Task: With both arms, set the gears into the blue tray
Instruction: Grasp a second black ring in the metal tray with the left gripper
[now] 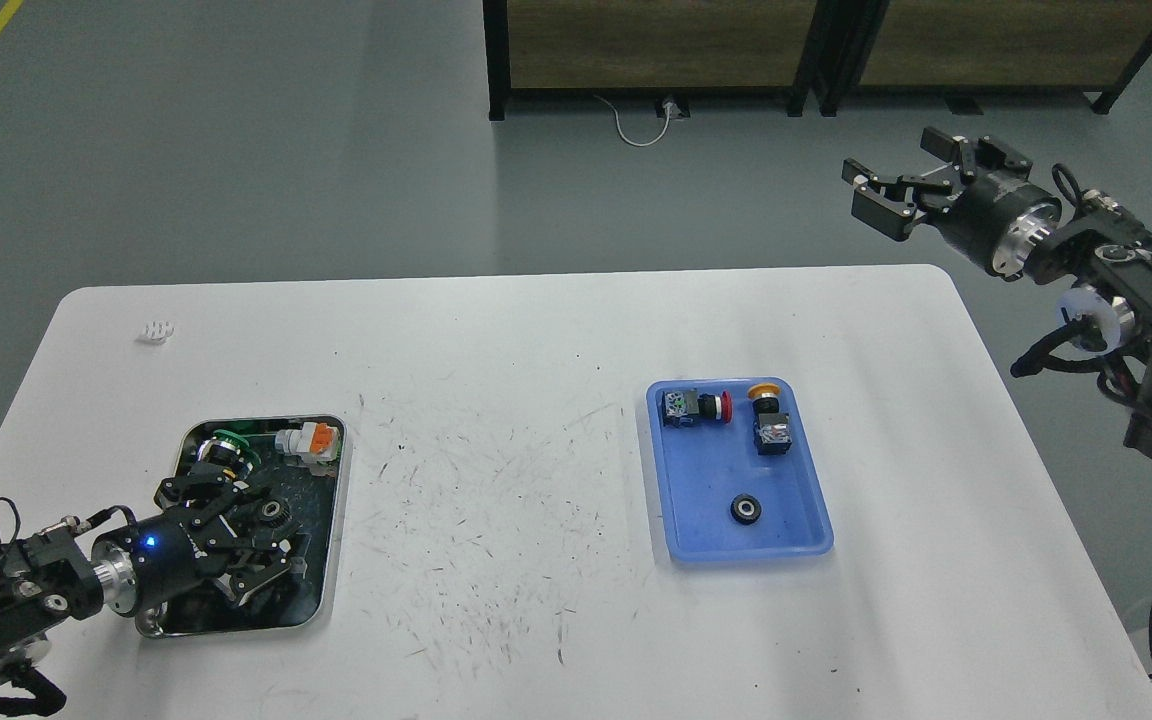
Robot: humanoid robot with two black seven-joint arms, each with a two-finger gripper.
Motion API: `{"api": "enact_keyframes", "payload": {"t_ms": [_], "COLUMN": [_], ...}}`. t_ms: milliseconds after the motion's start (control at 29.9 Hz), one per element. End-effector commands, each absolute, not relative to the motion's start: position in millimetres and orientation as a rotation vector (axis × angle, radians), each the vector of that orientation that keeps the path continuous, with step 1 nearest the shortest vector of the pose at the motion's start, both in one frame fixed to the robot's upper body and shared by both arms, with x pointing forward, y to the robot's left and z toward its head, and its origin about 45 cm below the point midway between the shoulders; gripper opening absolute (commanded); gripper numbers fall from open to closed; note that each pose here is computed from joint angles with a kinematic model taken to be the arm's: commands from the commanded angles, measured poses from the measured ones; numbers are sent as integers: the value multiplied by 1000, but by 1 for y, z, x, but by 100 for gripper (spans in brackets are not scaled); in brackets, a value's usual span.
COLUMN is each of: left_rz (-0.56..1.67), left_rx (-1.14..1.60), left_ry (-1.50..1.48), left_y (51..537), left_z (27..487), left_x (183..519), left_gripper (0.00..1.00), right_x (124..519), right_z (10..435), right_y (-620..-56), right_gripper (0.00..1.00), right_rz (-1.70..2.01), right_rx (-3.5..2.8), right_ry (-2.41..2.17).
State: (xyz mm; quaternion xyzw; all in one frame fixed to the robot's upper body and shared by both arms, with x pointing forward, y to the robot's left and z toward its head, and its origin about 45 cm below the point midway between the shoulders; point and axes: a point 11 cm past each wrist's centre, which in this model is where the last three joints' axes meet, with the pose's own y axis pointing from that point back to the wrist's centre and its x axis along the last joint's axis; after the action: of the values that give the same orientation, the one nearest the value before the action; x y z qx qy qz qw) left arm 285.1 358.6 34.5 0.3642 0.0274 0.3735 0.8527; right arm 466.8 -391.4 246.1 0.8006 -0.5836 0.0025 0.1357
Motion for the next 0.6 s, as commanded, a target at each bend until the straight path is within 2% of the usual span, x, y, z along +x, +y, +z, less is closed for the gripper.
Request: {"api": "enact_keyframes", "payload": {"t_ms": [0, 569], "left_rz": [793, 779], "left_rx": [774, 795], "left_ry": [55, 58], "left_y": [363, 367], "left_z": [35, 33], "left_x": [285, 281], "left_gripper": [53, 37], "right_x": [466, 467], "right_z": [245, 246], "right_y": [-391, -390], "right_gripper": [100, 100], "right_rz": [3, 5], "right_rx": [2319, 2322], "right_ry": [-1691, -1690]}}
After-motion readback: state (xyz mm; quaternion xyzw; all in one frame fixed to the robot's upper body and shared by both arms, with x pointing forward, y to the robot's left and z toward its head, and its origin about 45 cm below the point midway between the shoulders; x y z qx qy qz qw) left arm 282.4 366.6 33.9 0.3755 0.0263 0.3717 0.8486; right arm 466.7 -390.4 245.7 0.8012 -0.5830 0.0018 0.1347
